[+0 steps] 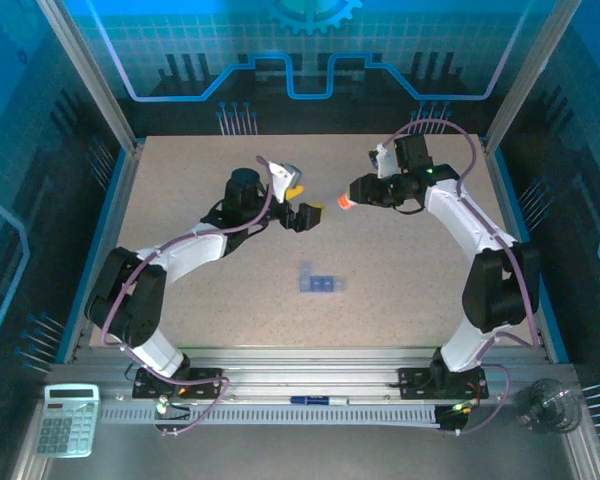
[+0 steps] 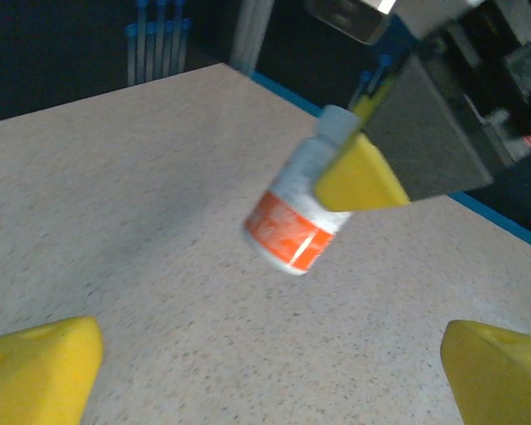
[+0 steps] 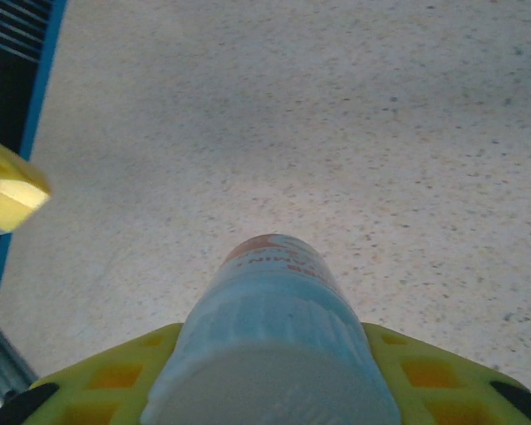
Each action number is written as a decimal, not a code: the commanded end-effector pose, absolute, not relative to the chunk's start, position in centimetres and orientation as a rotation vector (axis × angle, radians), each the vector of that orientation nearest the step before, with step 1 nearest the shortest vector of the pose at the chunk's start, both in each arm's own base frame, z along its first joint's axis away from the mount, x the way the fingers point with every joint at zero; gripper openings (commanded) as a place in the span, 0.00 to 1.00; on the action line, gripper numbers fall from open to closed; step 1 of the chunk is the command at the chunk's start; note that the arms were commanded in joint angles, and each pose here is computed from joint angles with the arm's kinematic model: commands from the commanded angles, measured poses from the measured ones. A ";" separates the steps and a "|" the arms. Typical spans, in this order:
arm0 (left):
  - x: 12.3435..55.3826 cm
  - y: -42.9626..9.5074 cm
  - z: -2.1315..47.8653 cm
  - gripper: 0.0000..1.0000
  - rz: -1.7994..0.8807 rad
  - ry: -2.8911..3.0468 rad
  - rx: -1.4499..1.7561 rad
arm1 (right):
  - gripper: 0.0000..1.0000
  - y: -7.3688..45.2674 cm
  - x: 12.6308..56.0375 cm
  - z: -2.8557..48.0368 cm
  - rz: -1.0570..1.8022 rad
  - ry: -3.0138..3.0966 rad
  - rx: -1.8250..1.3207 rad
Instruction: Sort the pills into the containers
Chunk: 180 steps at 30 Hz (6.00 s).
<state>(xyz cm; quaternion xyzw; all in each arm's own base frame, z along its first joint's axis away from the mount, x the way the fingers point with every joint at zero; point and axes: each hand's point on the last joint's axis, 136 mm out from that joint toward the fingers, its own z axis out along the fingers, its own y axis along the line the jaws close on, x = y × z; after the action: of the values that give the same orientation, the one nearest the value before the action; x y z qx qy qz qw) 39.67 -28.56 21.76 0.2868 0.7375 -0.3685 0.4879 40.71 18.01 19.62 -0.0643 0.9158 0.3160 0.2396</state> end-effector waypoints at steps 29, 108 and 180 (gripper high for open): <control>36.3 -33.6 22.0 0.87 -0.857 1.561 1.051 | 0.38 23.2 34.5 25.0 1.331 2.371 -0.579; 36.0 -31.7 23.2 0.00 -0.852 1.703 0.912 | 0.84 22.0 37.8 26.7 1.213 2.203 0.204; 36.2 -31.5 23.1 0.00 -0.729 1.707 0.943 | 0.73 24.5 37.2 26.1 1.325 2.213 0.168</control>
<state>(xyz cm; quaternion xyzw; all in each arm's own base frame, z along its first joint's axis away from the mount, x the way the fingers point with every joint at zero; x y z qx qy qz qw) 36.31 -31.18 20.65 0.3807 0.7287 -0.3068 0.4795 37.25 23.91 25.49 0.0673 0.8255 0.4887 0.2743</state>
